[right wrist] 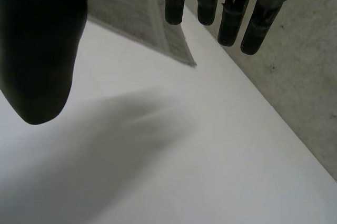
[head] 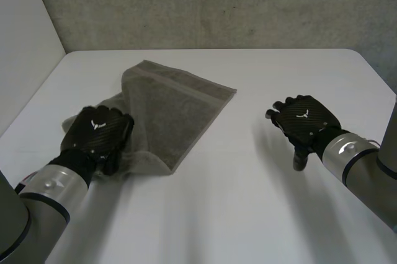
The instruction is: Fold the towel.
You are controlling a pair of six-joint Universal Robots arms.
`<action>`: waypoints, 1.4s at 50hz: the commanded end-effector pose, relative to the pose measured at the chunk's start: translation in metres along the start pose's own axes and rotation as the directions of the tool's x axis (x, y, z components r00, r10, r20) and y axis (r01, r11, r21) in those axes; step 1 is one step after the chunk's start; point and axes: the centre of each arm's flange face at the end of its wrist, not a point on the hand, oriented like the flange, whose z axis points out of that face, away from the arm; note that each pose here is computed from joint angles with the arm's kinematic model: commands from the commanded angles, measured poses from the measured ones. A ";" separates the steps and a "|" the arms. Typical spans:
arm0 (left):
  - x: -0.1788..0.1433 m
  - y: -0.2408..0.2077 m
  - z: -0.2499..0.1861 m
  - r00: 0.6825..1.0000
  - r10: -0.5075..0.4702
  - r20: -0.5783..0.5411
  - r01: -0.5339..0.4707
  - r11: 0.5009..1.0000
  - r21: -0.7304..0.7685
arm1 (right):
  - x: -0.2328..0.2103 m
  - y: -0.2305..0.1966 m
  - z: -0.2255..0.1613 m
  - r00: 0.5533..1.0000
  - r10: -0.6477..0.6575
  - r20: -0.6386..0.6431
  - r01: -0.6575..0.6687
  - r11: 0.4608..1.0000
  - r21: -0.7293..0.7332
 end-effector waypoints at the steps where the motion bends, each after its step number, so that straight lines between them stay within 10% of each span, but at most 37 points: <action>1: 0.009 -0.048 -0.015 0.999 -0.006 -0.034 0.012 0.986 0.167 | -0.017 -0.040 0.008 0.983 0.174 0.065 -0.183 0.967 0.174; 18: 0.012 -0.031 -0.032 0.998 0.002 -0.058 0.002 0.997 0.075 | -0.076 -0.040 0.046 0.941 0.252 0.227 -0.276 0.958 0.078; 42: 0.037 0.054 0.054 0.974 0.088 -0.209 -0.130 0.971 -0.200 | -0.019 0.013 -0.004 0.982 0.184 0.030 -0.185 0.983 0.013; 63: 0.059 -0.023 0.041 0.966 0.127 -0.226 -0.117 0.992 0.054 | -0.010 0.009 -0.006 0.988 0.153 0.009 -0.153 0.987 0.049; 70: 0.070 -0.093 -0.016 0.957 0.006 -0.290 0.070 0.966 0.250 | -0.002 -0.005 -0.002 0.987 0.159 -0.007 -0.157 0.983 0.099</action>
